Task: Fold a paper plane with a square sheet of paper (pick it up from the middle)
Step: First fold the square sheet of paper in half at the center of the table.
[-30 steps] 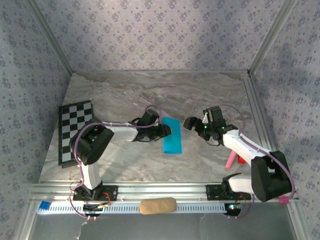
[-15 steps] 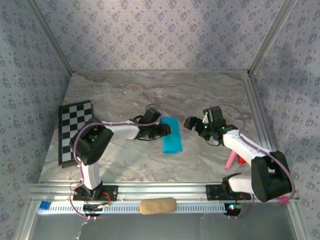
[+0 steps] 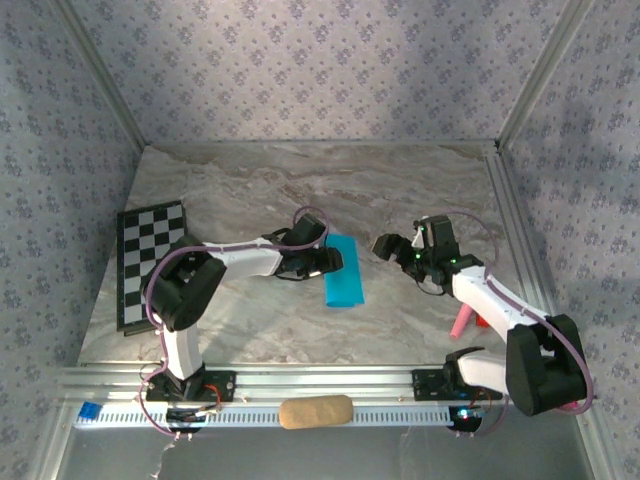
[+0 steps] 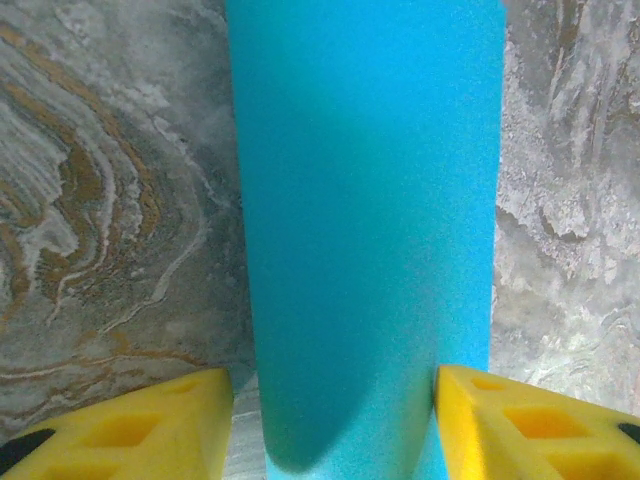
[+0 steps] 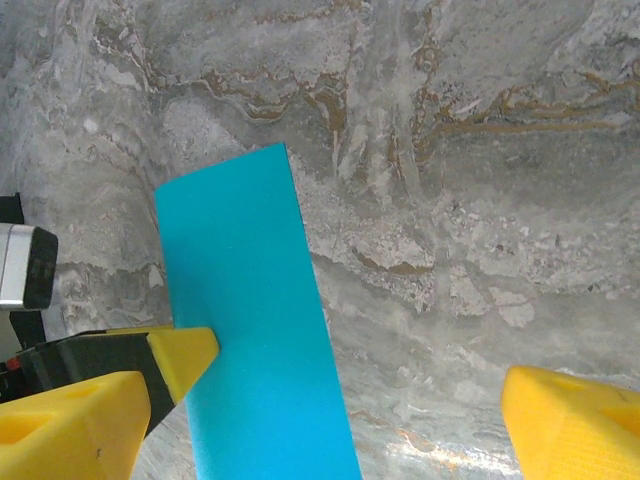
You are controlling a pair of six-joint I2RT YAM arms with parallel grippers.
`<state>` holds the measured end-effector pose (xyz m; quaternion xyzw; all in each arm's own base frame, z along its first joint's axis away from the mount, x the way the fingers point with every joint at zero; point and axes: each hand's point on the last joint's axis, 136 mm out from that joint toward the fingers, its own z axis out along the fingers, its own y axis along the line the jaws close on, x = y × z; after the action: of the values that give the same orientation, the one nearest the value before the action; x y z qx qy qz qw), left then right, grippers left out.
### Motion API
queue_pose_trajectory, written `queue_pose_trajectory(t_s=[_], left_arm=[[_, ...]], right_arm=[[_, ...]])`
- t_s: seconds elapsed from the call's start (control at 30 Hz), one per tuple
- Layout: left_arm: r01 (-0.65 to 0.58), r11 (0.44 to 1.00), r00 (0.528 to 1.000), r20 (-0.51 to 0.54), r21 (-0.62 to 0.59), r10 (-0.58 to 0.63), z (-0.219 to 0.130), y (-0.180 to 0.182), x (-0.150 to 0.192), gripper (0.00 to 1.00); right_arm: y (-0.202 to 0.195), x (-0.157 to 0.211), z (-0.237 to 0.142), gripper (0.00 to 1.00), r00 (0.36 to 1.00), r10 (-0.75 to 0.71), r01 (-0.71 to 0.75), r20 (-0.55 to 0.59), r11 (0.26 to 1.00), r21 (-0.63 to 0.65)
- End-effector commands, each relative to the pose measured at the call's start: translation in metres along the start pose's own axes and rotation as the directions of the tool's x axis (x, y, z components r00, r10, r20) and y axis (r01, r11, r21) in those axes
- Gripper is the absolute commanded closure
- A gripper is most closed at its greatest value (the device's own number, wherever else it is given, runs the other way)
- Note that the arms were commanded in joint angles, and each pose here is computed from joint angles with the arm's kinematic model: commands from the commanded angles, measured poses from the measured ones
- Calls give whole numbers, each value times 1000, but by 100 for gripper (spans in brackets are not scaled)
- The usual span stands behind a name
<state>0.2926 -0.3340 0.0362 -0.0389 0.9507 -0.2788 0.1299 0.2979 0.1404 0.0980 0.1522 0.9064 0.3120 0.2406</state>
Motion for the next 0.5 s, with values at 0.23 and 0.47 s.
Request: queue_pose_trajectory(t_s=[0.23, 0.47], left_arm=[[-46, 998, 998, 32, -43, 47, -15, -2, -5, 41], [-62, 994, 997, 42, -89, 66, -24, 9, -7, 45]], right_arm=[[0, 4, -4, 7, 1000, 8, -8, -8, 1000, -15], [3, 3, -1, 7, 1000, 12, -13, -21, 1000, -23]])
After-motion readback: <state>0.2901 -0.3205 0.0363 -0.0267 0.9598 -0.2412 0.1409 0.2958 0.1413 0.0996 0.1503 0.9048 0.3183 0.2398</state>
